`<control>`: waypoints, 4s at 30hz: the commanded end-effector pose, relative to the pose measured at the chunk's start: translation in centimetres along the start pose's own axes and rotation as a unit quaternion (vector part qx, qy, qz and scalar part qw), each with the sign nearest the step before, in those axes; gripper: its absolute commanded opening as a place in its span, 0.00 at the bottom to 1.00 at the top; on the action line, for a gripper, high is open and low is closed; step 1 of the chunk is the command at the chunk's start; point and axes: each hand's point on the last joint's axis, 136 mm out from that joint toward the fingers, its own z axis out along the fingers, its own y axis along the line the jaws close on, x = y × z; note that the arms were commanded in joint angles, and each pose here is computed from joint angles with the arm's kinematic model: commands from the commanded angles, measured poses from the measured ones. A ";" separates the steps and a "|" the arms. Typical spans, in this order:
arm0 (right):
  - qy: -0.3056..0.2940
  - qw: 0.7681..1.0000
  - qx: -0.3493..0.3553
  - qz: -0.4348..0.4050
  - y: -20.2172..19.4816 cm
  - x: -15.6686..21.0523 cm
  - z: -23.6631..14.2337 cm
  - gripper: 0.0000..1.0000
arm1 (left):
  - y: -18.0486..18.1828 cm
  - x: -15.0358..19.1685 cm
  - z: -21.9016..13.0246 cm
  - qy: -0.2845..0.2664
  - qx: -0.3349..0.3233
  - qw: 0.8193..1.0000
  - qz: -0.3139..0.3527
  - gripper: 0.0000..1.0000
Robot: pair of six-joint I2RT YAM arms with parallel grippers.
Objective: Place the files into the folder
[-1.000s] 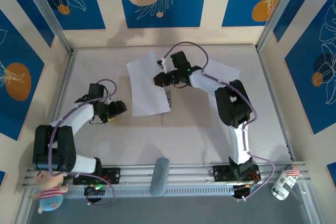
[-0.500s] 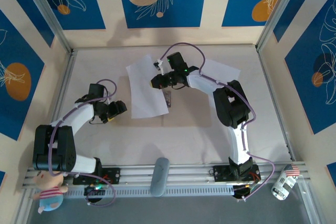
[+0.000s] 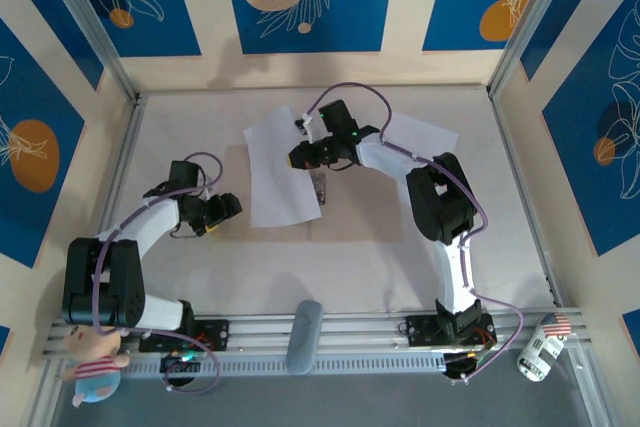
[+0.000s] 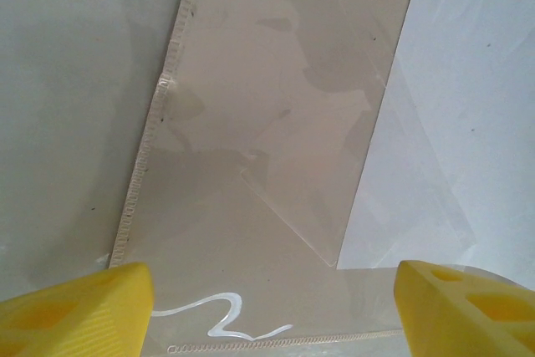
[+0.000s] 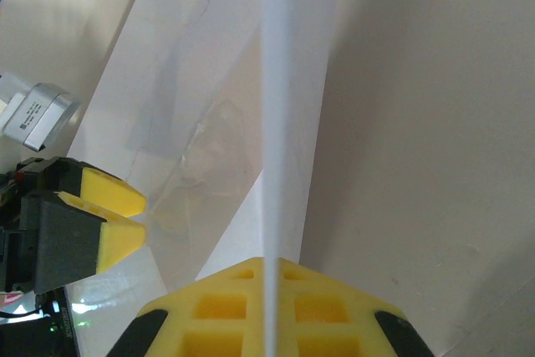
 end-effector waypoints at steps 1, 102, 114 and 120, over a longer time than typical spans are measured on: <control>0.015 0.999 0.006 0.039 -0.6 0.6 0.1 0.01 | 0.2 0.4 0.2 0.008 0.006 1.000 -0.004 0.76; -0.010 0.996 0.075 0.048 -6.1 -4.8 1.5 0.02 | 0.3 0.9 0.2 0.022 0.005 1.000 0.002 0.78; -0.044 0.992 0.070 0.100 -6.1 -4.7 -0.2 0.02 | 0.4 1.1 0.2 0.022 0.005 1.000 0.001 0.79; -0.050 0.990 0.067 0.116 -5.5 -4.0 -0.2 0.02 | 0.3 1.2 0.1 0.022 0.006 1.000 0.000 0.79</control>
